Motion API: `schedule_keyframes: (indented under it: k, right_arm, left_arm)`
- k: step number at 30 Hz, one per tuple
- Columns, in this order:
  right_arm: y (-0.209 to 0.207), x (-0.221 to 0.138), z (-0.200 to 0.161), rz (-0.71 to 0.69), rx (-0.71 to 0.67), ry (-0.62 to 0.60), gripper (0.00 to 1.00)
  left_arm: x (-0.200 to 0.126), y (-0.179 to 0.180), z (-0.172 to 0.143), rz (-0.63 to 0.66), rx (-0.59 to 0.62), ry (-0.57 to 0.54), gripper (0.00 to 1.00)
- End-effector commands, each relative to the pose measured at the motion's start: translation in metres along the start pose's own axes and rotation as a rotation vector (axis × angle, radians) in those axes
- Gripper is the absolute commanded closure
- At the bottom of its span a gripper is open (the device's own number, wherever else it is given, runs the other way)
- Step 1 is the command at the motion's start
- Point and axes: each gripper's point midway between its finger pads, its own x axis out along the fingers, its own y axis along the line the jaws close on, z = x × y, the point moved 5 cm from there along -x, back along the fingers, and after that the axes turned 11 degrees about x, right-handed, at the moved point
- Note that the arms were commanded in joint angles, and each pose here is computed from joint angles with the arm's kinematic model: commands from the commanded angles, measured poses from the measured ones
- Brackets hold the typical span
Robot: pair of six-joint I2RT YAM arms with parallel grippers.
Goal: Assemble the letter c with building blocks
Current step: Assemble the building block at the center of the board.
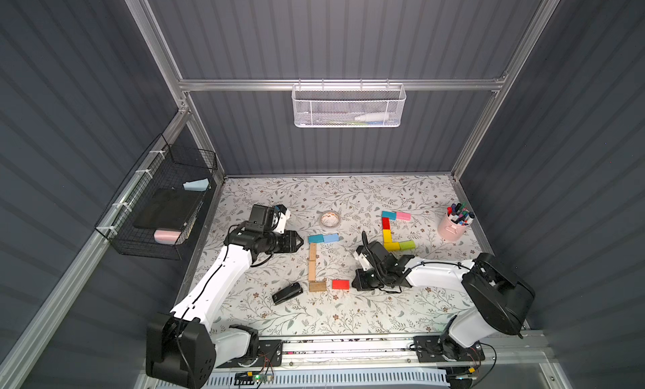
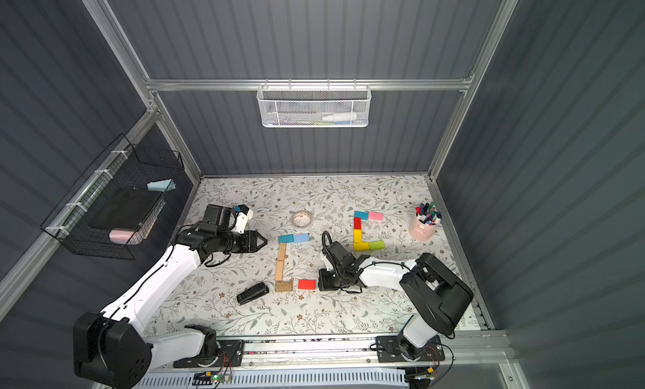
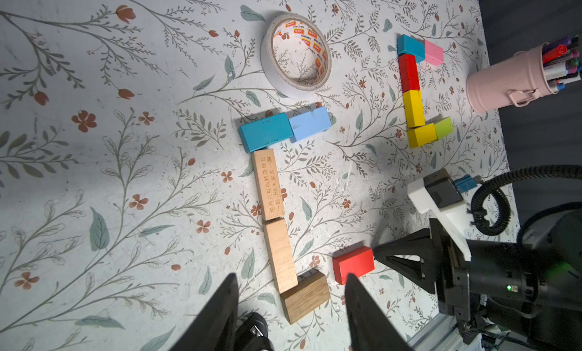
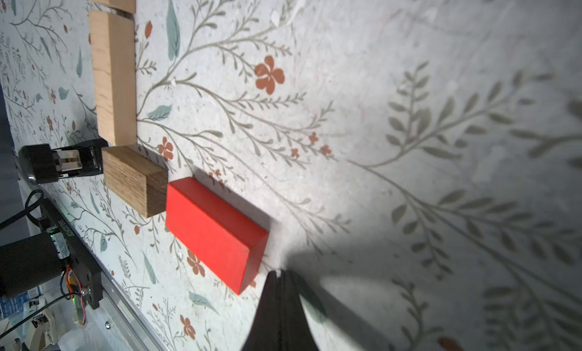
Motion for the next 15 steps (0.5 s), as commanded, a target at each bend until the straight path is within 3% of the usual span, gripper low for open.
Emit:
schedule_keyframes:
  k: [1,15]
  right_arm:
    - [0.0102,0.0018,0.0042,0.040,0.005,0.000,1.00]
    - [0.0138,0.0083,0.0052,0.071,0.007,0.014,1.00]
  left_arm:
    - [-0.0045,-0.0012,-0.0053,-0.009,0.015,0.006,0.47]
    - [-0.0045,-0.0010,-0.0049,-0.008,0.016,0.005,0.47]
